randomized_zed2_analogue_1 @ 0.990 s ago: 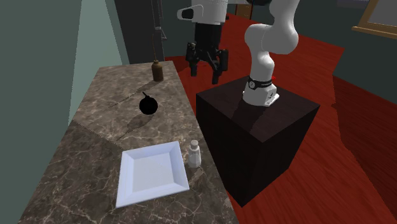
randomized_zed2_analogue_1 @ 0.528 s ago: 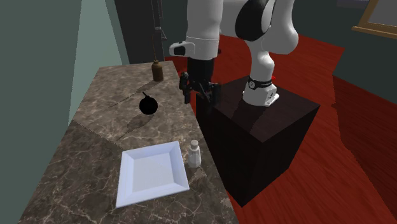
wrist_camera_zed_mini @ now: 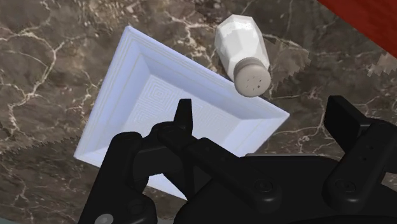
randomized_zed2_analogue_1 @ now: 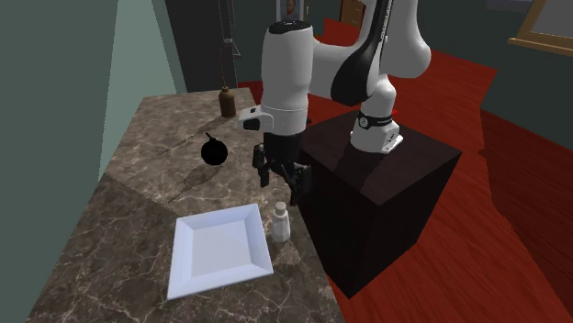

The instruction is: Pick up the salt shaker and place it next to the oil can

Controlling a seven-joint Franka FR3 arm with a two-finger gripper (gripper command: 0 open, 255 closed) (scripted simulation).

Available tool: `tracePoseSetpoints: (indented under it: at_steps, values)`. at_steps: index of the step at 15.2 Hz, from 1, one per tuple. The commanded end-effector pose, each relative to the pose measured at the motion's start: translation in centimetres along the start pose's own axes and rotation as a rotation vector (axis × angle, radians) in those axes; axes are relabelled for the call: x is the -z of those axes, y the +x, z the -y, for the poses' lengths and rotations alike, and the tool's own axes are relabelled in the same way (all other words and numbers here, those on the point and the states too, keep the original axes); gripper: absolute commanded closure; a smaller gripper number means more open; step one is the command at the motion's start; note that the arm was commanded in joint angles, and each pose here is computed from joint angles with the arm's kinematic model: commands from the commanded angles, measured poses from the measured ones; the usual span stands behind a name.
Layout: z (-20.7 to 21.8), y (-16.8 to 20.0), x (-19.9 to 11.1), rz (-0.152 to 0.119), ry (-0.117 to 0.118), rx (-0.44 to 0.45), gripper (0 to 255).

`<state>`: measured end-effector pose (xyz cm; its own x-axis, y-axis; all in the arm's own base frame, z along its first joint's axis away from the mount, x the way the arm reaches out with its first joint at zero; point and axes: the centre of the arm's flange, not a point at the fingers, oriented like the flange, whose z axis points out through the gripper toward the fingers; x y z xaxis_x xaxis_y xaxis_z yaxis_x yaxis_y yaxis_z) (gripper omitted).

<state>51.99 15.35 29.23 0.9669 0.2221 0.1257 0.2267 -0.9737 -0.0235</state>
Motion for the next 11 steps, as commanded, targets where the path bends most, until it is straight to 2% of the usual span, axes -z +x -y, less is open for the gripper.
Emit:
tracePoseSetpoints:
  at_steps: [1,6,11]
  values:
    - [0.1,0.3,-1.1,0.000,0.000,0.001,0]
    - [0.1,0.3,-4.1,0.000,0.000,0.001,0]
    - [0.1,0.3,-4.1,0.000,0.000,0.001,0]
